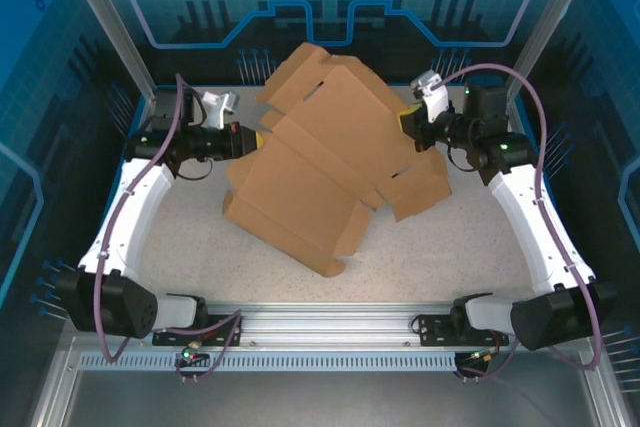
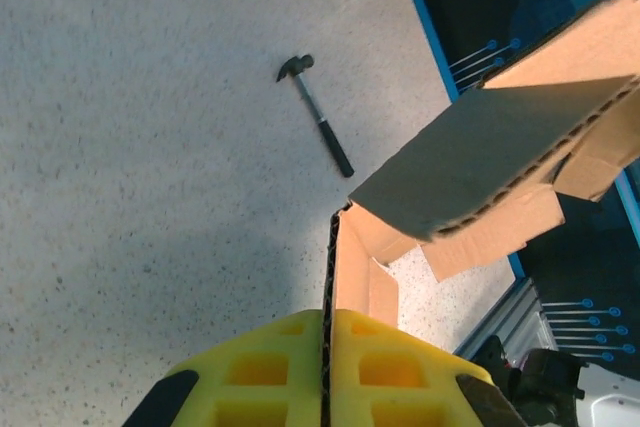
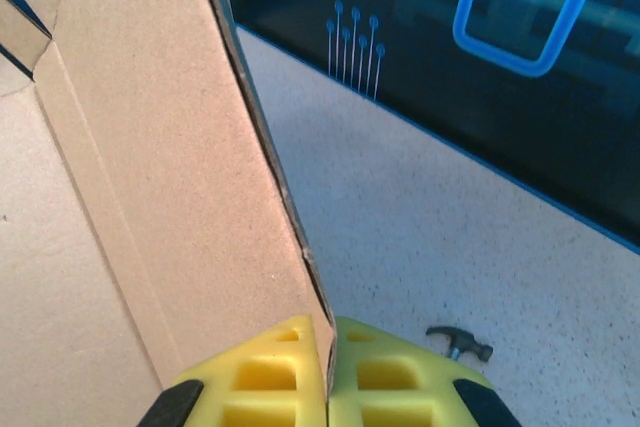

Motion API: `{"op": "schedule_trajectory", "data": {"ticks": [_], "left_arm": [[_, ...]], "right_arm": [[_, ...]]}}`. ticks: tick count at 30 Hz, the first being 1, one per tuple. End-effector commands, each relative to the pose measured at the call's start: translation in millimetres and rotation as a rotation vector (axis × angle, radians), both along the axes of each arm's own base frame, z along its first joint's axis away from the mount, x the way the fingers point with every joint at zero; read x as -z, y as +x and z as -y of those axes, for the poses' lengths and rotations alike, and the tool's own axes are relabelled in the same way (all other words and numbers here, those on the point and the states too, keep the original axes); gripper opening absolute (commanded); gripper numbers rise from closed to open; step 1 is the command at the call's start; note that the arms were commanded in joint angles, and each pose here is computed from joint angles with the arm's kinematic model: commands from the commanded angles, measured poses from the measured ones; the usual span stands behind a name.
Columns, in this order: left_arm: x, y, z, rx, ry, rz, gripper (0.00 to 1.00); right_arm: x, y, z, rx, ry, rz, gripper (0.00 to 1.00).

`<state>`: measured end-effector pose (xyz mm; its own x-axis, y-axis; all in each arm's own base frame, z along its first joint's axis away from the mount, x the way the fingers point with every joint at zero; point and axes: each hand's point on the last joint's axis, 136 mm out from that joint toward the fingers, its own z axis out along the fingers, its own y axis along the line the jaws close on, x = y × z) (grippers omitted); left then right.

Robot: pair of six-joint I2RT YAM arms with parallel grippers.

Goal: Fold the paper box

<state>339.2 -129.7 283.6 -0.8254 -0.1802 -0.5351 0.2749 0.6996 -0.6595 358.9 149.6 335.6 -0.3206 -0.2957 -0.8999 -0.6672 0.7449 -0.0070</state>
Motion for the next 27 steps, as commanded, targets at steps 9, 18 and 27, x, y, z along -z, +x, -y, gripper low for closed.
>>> {"op": "schedule_trajectory", "data": {"ticks": [9, 18, 27], "left_arm": [[124.0, 58.6, -31.5, -0.242, 0.105, -0.231, 0.12], [158.2, 83.6, -77.9, -0.43, 0.326, -0.199, 0.4], [118.3, 79.5, -119.4, -0.657, 0.422, 0.01, 0.6]], "right_arm": [[84.3, 15.1, -3.5, 0.013, -0.207, -0.156, 0.0], [108.9, 23.5, -9.8, 0.015, -0.201, -0.294, 0.0], [118.3, 39.7, -16.0, 0.059, -0.35, -0.292, 0.0]]}}
